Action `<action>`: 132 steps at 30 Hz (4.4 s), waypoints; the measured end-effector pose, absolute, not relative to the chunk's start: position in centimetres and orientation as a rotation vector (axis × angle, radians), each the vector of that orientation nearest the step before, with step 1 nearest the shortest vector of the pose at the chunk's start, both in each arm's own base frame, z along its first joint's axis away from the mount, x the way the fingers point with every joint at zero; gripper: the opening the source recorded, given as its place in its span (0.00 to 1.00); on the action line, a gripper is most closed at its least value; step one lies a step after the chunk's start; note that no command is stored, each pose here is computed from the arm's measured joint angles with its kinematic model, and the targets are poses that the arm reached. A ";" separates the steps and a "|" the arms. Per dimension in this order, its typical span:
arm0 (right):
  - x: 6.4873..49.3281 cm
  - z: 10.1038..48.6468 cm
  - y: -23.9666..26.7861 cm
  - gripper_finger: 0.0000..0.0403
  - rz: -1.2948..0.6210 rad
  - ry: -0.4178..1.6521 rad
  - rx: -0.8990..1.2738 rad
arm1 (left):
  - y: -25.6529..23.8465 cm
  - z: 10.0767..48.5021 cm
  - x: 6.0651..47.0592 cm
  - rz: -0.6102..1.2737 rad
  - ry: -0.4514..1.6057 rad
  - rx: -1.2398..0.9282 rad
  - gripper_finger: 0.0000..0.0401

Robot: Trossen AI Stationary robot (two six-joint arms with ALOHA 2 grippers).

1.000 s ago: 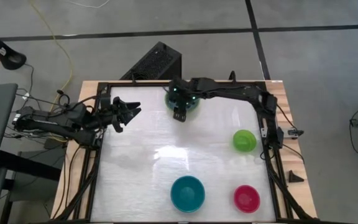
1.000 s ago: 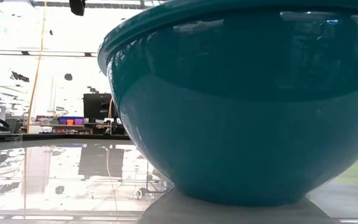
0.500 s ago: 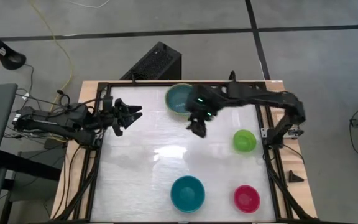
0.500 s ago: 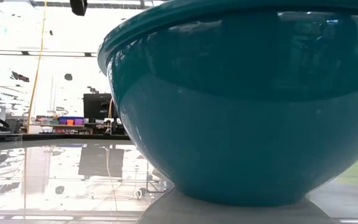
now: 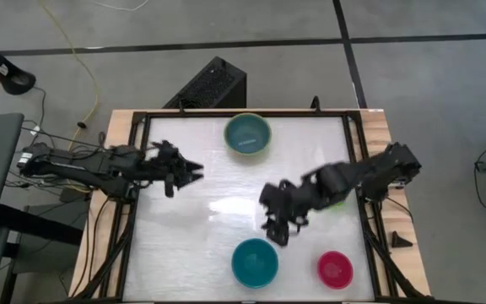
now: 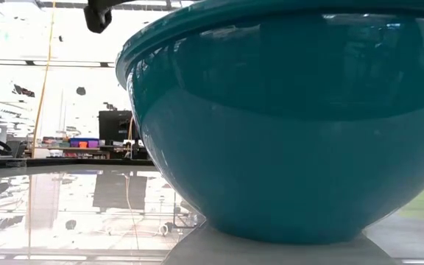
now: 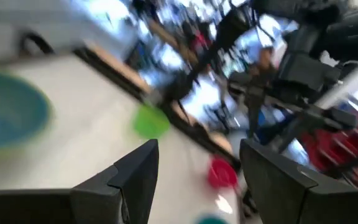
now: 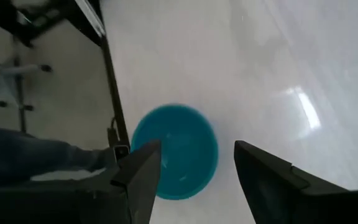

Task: Nest bowls inside each other
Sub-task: Stack the dark blue bowl on top of the light blue bowl, then stack the light green on top of the dark blue bowl

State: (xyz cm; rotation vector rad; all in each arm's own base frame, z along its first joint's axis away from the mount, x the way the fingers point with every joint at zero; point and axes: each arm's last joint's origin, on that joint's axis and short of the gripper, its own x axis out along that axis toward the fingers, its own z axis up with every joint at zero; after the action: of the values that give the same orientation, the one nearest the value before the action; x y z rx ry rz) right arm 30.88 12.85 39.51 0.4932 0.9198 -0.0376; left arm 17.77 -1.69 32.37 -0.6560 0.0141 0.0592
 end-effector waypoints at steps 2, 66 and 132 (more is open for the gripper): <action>30.9 38.7 14.4 0.59 -0.075 0.927 0.491 | -2.1 31.4 18.8 -0.001 0.110 -0.703 0.53; 12.6 25.8 25.6 0.59 -0.595 0.920 0.764 | 5.5 23.7 37.8 -0.118 0.121 -1.070 0.00; 13.1 18.3 5.3 0.59 -0.661 1.000 0.692 | 25.2 22.8 31.6 0.390 0.186 -1.005 0.62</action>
State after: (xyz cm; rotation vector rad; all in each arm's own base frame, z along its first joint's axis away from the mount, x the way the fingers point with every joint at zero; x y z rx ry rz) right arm 13.07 5.30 18.27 0.6915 1.0002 -0.6614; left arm 31.64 25.15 22.79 -1.0049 0.1863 0.3903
